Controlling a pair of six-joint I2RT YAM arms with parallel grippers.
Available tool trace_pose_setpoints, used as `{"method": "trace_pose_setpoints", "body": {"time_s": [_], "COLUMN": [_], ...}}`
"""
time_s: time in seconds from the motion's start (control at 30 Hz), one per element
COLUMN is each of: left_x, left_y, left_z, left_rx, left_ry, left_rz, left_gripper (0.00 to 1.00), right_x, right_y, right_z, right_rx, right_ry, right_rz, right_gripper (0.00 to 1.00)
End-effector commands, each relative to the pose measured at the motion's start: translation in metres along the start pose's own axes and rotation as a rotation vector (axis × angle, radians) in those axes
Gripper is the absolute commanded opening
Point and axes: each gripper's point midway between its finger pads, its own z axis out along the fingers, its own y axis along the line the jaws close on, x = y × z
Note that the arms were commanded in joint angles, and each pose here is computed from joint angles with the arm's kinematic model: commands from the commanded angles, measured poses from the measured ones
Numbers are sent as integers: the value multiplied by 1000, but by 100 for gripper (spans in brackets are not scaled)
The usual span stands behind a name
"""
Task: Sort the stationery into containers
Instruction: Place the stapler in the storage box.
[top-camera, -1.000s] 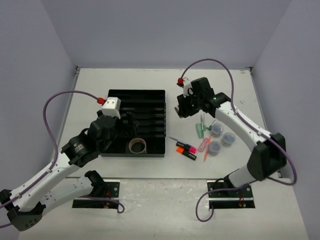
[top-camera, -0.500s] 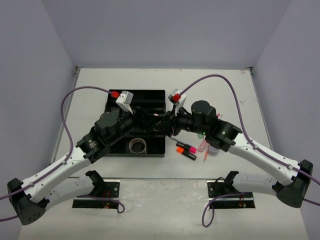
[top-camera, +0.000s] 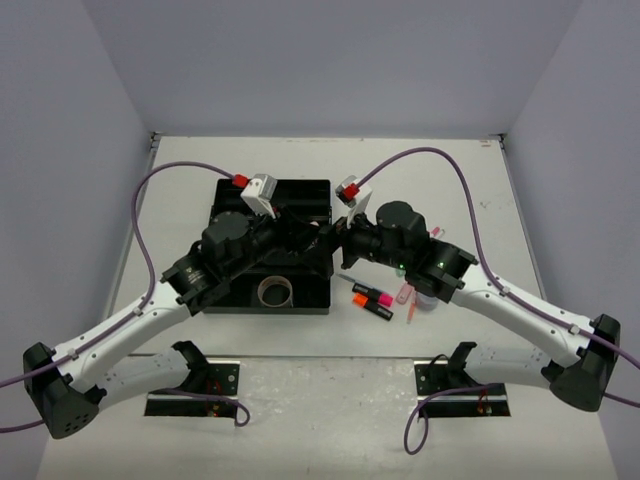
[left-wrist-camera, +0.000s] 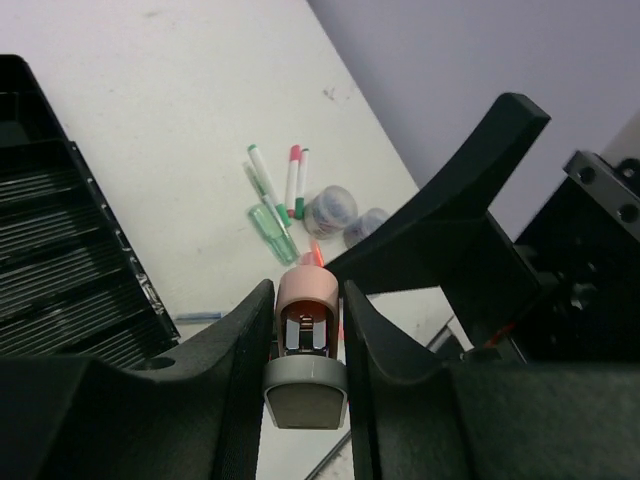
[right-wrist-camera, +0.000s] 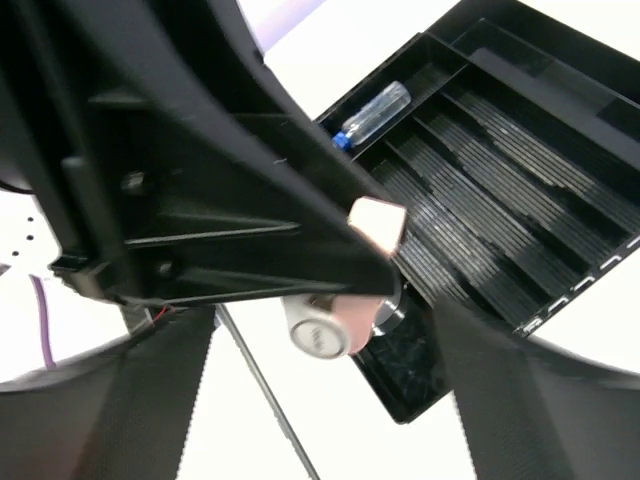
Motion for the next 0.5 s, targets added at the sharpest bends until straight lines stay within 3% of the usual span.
{"method": "trace_pose_setpoints", "body": {"time_s": [0.0,0.07,0.1,0.17,0.33,0.4,0.43,0.47], "left_x": [-6,-3,-2,7,23,17,17,28], "left_y": [37,53,68,80,98,100,101,89], "left_z": [4,10,9,9,24,37,44,56], "left_rx": [-236,-316,-393,-411,-341,-302,-272,-143], "left_ry": [83,139,177,257,327,286,269,277], "left_rz": [179,254,313,425,668,764,788,829], "left_gripper": [0,0,0,0,0,0,0,0], "right_x": [-9,2,6,11,17,16,16,15], "right_y": [-14,-34,-58,-73,-98,-102,-103,-101], "right_z": [-7,-20,-37,-60,-113,-127,-130,-134], "right_rx": [87,189,321,407,555,580,582,570], "right_ry": [-76,-85,-109,-142,-235,-276,-292,-306], "right_rz": [12,17,24,25,28,46,55,60], "right_gripper": [99,99,99,99,99,99,99,99]}}
